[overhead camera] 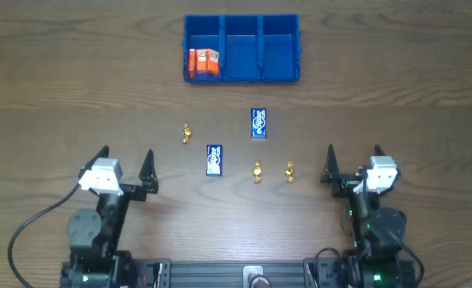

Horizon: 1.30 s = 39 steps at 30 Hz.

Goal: Sort Candies Into Trays

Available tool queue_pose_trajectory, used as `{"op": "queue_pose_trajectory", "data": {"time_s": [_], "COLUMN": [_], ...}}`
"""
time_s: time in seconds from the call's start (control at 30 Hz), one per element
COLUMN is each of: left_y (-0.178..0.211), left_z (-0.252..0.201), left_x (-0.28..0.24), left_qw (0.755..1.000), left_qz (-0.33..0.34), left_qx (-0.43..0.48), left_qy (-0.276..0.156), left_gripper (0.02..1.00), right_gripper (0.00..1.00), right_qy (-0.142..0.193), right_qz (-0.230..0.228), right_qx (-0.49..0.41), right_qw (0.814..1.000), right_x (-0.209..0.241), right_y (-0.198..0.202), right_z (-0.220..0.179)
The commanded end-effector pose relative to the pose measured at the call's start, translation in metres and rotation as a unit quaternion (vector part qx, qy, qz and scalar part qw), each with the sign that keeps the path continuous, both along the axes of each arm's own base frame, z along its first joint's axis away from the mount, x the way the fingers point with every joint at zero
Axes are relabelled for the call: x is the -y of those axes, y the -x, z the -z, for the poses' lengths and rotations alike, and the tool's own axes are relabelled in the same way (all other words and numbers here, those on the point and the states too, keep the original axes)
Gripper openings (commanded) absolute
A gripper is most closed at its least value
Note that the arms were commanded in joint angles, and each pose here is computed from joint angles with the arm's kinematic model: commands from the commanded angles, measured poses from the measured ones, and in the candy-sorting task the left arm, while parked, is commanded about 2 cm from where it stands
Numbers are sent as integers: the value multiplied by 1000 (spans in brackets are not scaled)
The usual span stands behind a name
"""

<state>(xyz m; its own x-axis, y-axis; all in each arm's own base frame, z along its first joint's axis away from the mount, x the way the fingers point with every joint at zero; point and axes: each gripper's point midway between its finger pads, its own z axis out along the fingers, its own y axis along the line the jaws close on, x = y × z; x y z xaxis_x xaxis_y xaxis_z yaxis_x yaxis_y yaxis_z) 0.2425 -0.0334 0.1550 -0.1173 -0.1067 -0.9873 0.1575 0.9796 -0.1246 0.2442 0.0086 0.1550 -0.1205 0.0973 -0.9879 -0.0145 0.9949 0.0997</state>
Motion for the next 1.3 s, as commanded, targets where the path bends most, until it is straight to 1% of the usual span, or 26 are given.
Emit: {"op": "queue_pose_trajectory", "data": {"time_s": [0.03, 0.13, 0.2, 0.23, 0.3, 0.33, 0.4, 0.53, 0.63, 0.7, 0.77, 0.8, 0.9, 0.93, 1.03, 1.1, 1.2, 1.27, 1.3], "left_y": [1, 1, 1, 1, 1, 1, 1, 1, 1, 1, 1, 1, 1, 1, 1, 1, 1, 1, 1], "left_z": [16, 16, 16, 16, 16, 16, 16, 16, 16, 16, 16, 16, 16, 16, 16, 16, 16, 16, 16], "left_x": [2, 2, 2, 2, 2, 2, 2, 2, 2, 2, 2, 2, 2, 2, 2, 2, 2, 2, 2], "left_qw": [1000, 1000, 1000, 1000, 1000, 1000, 1000, 1000, 1000, 1000, 1000, 1000, 1000, 1000, 1000, 1000, 1000, 1000, 1000], "left_qz": [6, 6, 6, 6, 6, 6, 6, 6, 6, 6, 6, 6, 6, 6, 6, 6, 6, 6, 6], "left_qx": [-21, -21, -21, -21, -21, -21, -21, -21, -21, -21, -21, -21, -21, -21, -21, -21, -21, -21, -21], "left_qy": [-9, -9, -9, -9, -9, -9, -9, -9, -9, -9, -9, -9, -9, -9, -9, -9, -9, -9, -9], "left_gripper": [998, 998, 998, 998, 998, 998, 998, 998, 998, 998, 998, 998, 998, 998, 996, 998, 998, 998, 996], "right_gripper": [998, 998, 963, 954, 961, 1000, 998, 998, 998, 998, 998, 998, 998, 998, 998, 998, 998, 998, 998], "right_qy": [-55, -61, -70, -74, -78, -78, -70, -28, -16, -10, 0, 10, 33, 34, 43, 47, 41, 42, 40], "right_qz": [-12, -54, -89, -104, -117, -125, -144, -207, -224, -231, -226, -211, -161, -152, -100, -77, -64, -65, -58], "right_qx": [-38, -90, -135, -164, -206, -235, -283, -384, -444, -493, -526, -541, -570, -574, -593, -600, -605, -603, -601], "right_qw": [998, 993, 984, 978, 968, 961, 946, 899, 867, 839, 820, 814, 805, 804, 798, 795, 793, 794, 796], "right_x": [-8, -24, -38, -45, -53, -59, -76, -140, -189, -224, -247, -256, -276, -279, -283, -282, -287, -293, -293], "right_y": [4, -5, -16, -24, -36, -43, -55, -70, -72, -66, -58, -54, -45, -43, -36, -36, -36, -35, -35], "right_z": [-37, -61, -74, -78, -81, -80, -75, -55, -34, -11, 9, 23, 57, 64, 96, 111, 128, 134, 135]}}
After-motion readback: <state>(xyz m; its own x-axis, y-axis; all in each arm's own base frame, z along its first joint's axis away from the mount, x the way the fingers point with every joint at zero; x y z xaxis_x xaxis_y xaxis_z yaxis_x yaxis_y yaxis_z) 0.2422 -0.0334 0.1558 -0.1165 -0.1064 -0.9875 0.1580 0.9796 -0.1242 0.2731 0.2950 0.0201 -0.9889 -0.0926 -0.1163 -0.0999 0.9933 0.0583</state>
